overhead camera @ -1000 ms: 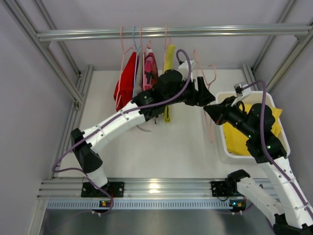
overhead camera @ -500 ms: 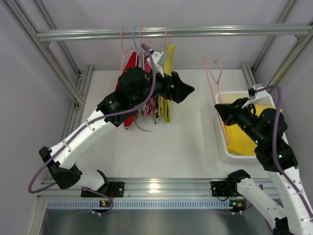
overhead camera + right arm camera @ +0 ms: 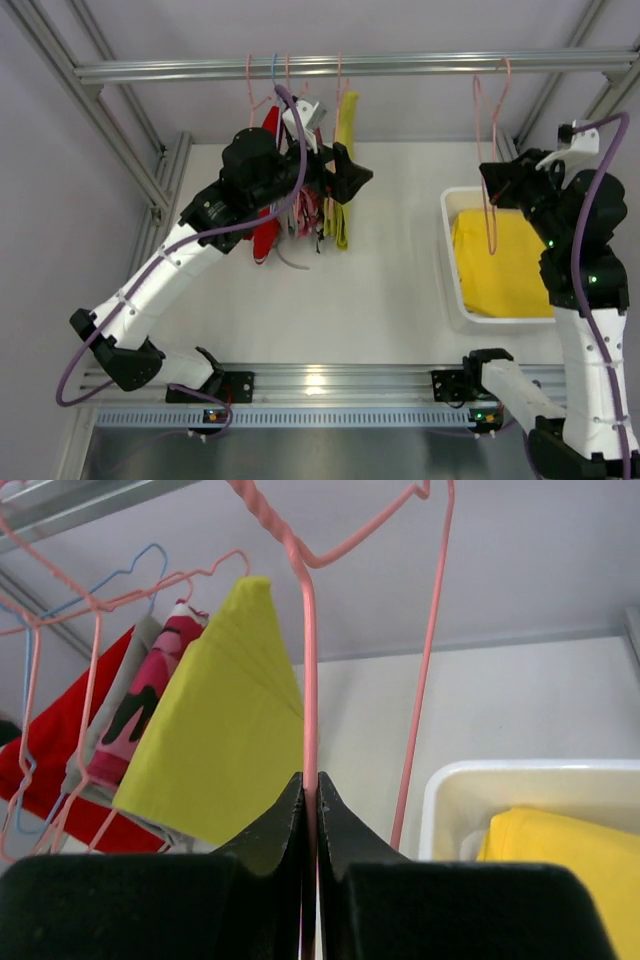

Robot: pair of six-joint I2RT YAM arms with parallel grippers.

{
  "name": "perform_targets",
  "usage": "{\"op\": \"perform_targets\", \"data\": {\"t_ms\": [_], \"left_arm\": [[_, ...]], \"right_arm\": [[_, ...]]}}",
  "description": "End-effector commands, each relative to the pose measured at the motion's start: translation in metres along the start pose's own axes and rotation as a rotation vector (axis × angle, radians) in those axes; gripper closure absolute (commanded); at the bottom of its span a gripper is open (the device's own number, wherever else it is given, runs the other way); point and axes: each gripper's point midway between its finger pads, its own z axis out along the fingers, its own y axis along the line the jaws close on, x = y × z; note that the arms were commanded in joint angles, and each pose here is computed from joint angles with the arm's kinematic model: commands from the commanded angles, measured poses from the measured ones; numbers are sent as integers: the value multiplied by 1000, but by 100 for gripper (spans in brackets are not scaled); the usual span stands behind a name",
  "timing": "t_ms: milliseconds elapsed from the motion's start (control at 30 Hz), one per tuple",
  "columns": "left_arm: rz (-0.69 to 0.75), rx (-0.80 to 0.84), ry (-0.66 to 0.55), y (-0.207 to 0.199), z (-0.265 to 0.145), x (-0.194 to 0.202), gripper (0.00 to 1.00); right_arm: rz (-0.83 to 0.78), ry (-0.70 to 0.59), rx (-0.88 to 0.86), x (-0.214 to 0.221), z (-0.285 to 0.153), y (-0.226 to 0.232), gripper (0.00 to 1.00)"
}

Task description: Remove the trousers from the hanger

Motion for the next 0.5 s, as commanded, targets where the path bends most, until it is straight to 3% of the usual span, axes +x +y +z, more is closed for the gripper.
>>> {"op": "perform_targets", "data": {"t_ms": [0,167,467], "left_arm": [[15,39,-23,-3,-14,-24,1],[-15,-14,-43,21,-23,-29,1],[-72,-67,-65,47,-33,-29,1]], "right_arm": [[0,10,-62,-25,15,-1,100],[-44,-53,-47,-59,26,-28,100],[13,-12,-139,-47,47,-33,100]]}}
